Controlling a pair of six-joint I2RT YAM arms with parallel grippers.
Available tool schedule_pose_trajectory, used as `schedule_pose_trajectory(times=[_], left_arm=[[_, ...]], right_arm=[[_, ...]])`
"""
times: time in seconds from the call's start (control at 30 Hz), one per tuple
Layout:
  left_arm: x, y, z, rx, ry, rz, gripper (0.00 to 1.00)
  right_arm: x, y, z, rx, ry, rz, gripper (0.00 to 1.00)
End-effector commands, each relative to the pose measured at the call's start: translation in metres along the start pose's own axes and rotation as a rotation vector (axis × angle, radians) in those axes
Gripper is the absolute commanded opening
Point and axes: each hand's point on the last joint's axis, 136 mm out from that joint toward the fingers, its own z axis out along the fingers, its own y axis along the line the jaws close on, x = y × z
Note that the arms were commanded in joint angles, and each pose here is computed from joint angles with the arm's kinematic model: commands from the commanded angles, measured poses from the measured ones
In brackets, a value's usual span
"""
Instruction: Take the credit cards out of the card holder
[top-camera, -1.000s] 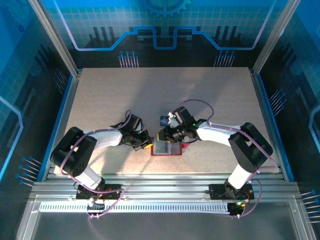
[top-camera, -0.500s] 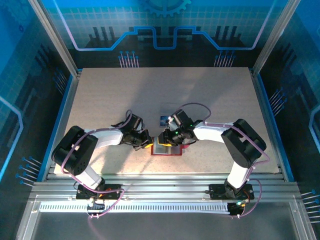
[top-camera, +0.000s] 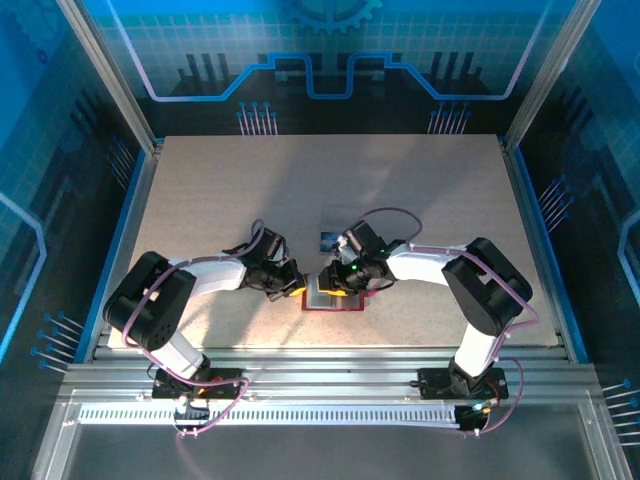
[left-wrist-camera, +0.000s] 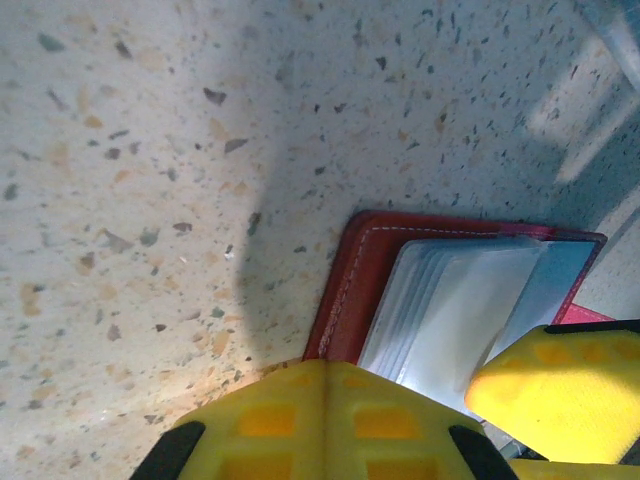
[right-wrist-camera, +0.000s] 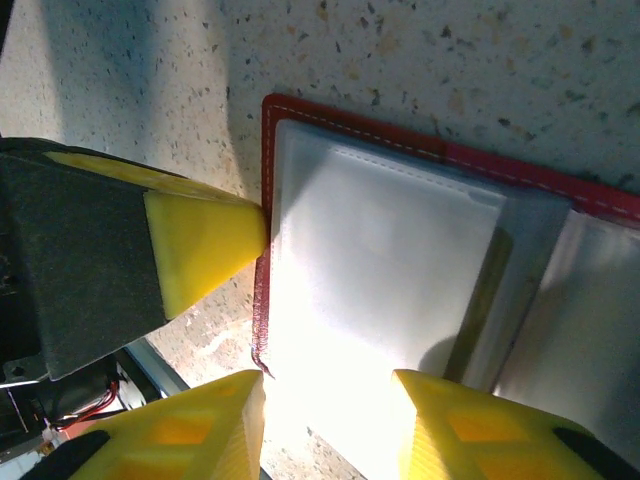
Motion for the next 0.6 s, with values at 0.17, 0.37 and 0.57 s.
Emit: schedule_pose_trajectory(times=[0.17,0.37,0.57], left_arm=[[0.000,-0.009,-0.006,-0.007,0.001,0.035,0.05],[0.000,-0.003,0.000,-0.025,0.014,0.023,0.05],[0.001,0.000,0.002,-0.034,0.024,0.023,0.05]], right_arm=[[0.005,-0.004,-0.003,0.045,0.012,-0.007,0.39],[0.005,-0.007,-0.006,0.064,0.006,-0.010,0.39],[0.004,-0.009,-0.010,0.079,-0.004,-0.010,0.39]])
